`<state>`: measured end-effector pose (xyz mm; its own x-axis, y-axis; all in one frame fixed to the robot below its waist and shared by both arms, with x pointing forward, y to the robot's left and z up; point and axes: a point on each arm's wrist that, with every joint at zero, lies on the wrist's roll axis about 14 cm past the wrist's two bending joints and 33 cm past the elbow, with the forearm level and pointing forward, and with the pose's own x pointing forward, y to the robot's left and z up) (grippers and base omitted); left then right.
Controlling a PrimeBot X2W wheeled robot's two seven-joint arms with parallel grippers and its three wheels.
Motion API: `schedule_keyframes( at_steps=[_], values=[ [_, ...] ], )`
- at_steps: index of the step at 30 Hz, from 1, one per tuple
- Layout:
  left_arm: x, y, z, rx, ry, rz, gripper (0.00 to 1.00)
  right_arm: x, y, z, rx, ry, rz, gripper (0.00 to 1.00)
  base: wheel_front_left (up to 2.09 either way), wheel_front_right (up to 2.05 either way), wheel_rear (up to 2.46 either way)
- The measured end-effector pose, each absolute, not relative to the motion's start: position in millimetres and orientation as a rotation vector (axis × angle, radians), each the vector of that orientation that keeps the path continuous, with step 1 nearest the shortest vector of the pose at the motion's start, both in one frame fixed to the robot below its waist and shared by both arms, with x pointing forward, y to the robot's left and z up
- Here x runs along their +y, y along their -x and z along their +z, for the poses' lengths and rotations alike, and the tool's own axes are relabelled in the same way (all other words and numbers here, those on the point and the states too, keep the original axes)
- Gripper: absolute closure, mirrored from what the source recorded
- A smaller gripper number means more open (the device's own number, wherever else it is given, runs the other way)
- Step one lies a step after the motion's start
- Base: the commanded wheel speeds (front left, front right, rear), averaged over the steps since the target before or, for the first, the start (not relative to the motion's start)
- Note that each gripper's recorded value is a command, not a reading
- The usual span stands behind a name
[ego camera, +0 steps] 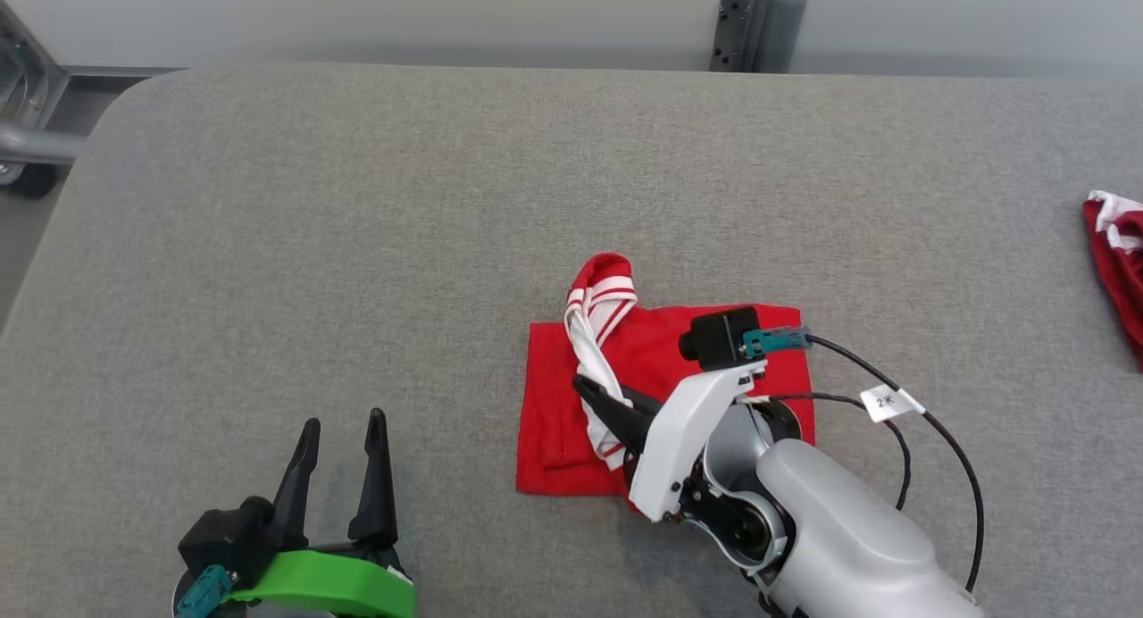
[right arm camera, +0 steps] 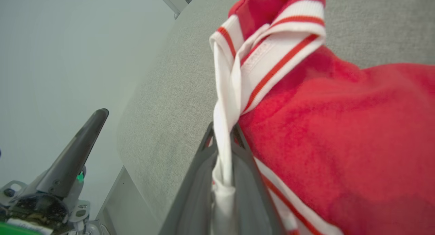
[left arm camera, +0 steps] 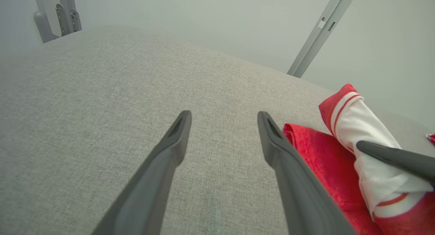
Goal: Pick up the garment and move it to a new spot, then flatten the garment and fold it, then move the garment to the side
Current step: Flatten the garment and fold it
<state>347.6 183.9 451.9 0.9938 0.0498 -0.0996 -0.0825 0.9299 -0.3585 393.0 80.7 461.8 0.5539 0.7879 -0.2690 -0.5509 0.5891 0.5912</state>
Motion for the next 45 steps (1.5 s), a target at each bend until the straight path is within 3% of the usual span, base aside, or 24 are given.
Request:
schedule_keyframes(
  at_steps=[1, 2, 3, 16, 30, 36, 45],
  values=[
    [186.5, -346.5, 451.2, 0.091, 0.370, 0.077, 0.00, 86.2, -392.5, 462.0, 0.555, -0.485, 0.839, 0.68, 0.00, 0.00, 0.00],
    [188.5, -345.4, 450.4, 0.093, 0.369, 0.084, 0.00, 90.2, -392.0, 462.1, 0.558, -0.485, 0.851, 0.27, 0.00, 0.00, 0.00],
    [190.4, -344.2, 449.4, 0.095, 0.369, 0.091, 0.00, 93.9, -391.7, 462.9, 0.558, -0.489, 0.862, 0.00, 0.00, 0.00, 0.00],
    [190.2, -348.2, 452.0, 0.084, 0.369, 0.087, 0.00, 83.9, -426.5, 498.3, 0.366, -0.585, 0.790, 0.00, 0.00, 0.00, 0.00],
    [174.4, -360.8, 463.9, 0.051, 0.341, 0.017, 0.00, -34.8, -466.5, 507.2, 0.051, -0.351, 0.505, 0.00, 0.00, 0.00, 0.00],
    [163.6, -366.6, 471.1, 0.031, 0.317, -0.026, 0.00, -88.2, -457.5, 526.5, -0.087, -0.270, 0.350, 0.00, 0.00, 0.00, 0.00],
    [154.1, -367.9, 477.0, 0.017, 0.314, -0.054, 0.00, -123.8, -415.7, 526.2, -0.134, -0.228, 0.218, 0.00, 0.00, 0.00, 0.00]
  ],
)
